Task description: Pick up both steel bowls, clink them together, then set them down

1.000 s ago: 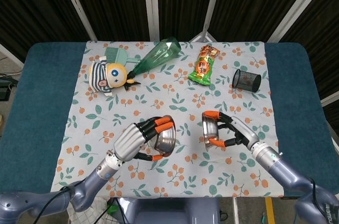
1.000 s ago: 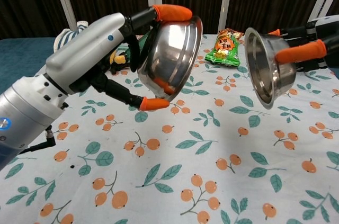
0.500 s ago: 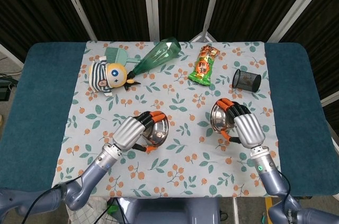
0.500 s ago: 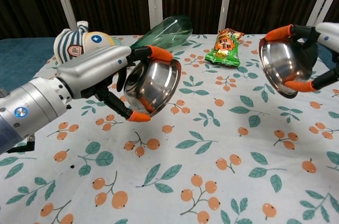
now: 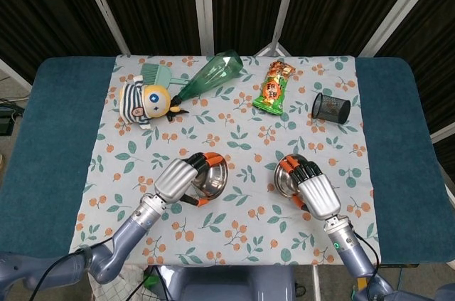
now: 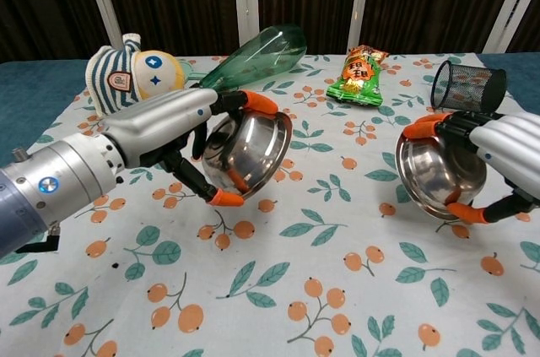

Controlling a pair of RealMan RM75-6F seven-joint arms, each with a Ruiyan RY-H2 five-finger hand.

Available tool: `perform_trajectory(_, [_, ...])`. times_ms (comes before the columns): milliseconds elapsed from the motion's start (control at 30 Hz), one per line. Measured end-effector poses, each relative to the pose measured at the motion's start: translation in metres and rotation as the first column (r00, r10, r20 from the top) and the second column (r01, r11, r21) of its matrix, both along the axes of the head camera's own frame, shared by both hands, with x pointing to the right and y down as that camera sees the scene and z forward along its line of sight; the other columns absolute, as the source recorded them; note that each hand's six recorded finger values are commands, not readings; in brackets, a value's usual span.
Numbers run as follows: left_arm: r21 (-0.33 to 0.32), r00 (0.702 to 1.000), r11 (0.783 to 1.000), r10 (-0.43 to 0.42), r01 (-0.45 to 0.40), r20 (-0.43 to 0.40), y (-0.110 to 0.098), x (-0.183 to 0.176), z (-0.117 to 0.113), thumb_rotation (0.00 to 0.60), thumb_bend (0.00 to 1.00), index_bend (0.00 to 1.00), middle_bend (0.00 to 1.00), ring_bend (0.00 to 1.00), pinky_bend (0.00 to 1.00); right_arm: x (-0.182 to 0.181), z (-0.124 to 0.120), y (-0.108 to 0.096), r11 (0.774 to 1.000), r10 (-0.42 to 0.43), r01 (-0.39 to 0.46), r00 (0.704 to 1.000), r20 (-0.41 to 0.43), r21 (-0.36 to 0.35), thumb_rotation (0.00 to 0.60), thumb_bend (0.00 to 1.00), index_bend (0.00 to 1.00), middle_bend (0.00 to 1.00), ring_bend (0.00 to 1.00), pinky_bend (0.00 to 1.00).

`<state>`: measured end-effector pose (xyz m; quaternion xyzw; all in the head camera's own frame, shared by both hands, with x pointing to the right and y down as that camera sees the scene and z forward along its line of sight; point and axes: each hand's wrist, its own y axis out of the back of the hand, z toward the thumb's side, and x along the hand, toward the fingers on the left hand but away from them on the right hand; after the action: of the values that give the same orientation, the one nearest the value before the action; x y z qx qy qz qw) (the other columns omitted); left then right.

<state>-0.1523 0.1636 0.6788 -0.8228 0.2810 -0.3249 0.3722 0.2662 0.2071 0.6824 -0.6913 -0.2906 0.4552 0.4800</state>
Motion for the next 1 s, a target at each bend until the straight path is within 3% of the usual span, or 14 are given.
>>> perform_trajectory(200, [-0.028, 0.999, 1.000, 0.007, -0.006, 0.042, 0.005, -0.002, 0.010, 0.600, 0.17, 0.18, 0.27, 0.25, 0.45, -0.001, -0.001, -0.001, 0.999, -0.043, 0.041, 0.998, -0.041, -0.029, 0.600, 0.40, 0.07, 0.36, 0.41, 0.52])
perform_trajectory(267, [-0.045, 0.998, 0.999, 0.014, -0.011, 0.065, 0.008, -0.003, 0.014, 0.596, 0.15, 0.11, 0.23, 0.23, 0.44, -0.002, 0.000, -0.001, 0.997, -0.063, 0.060, 0.996, -0.069, -0.046, 0.600, 0.40, 0.01, 0.30, 0.37, 0.49])
perform_trajectory(467, [-0.105, 0.987, 0.994, 0.047, -0.031, 0.152, 0.018, -0.006, 0.028, 0.443, 0.10, 0.00, 0.07, 0.11, 0.39, -0.008, -0.003, 0.001, 0.992, -0.089, 0.078, 0.990, -0.106, -0.101, 0.591, 0.40, 0.00, 0.11, 0.20, 0.35])
perform_trajectory(600, [-0.139, 0.982, 0.989, 0.065, -0.040, 0.180, 0.024, -0.006, 0.030, 0.357, 0.07, 0.00, 0.00, 0.04, 0.33, -0.009, -0.001, 0.006, 0.984, -0.098, 0.077, 0.987, -0.130, -0.159, 0.521, 0.41, 0.00, 0.01, 0.10, 0.29])
perform_trajectory(833, [-0.143, 0.988, 0.990, 0.039, -0.018, 0.149, 0.023, -0.006, 0.017, 0.214, 0.05, 0.00, 0.00, 0.00, 0.23, -0.014, -0.014, 0.005, 0.979, -0.074, 0.052, 0.992, -0.106, -0.198, 0.433, 0.41, 0.00, 0.00, 0.02, 0.26])
perform_trajectory(933, [-0.142, 0.993, 0.990, 0.027, -0.010, 0.117, 0.023, -0.007, 0.007, 0.198, 0.05, 0.00, 0.00, 0.00, 0.21, -0.015, -0.024, 0.004, 0.978, -0.052, 0.036, 0.996, -0.078, -0.203, 0.354, 0.41, 0.00, 0.00, 0.00, 0.23])
perform_trajectory(1000, [-0.140, 0.995, 0.990, 0.023, -0.009, 0.097, 0.022, -0.007, 0.000, 0.197, 0.05, 0.00, 0.00, 0.00, 0.20, -0.015, -0.032, 0.003, 0.977, -0.040, 0.026, 0.998, -0.058, -0.214, 0.350, 0.41, 0.00, 0.00, 0.00, 0.23])
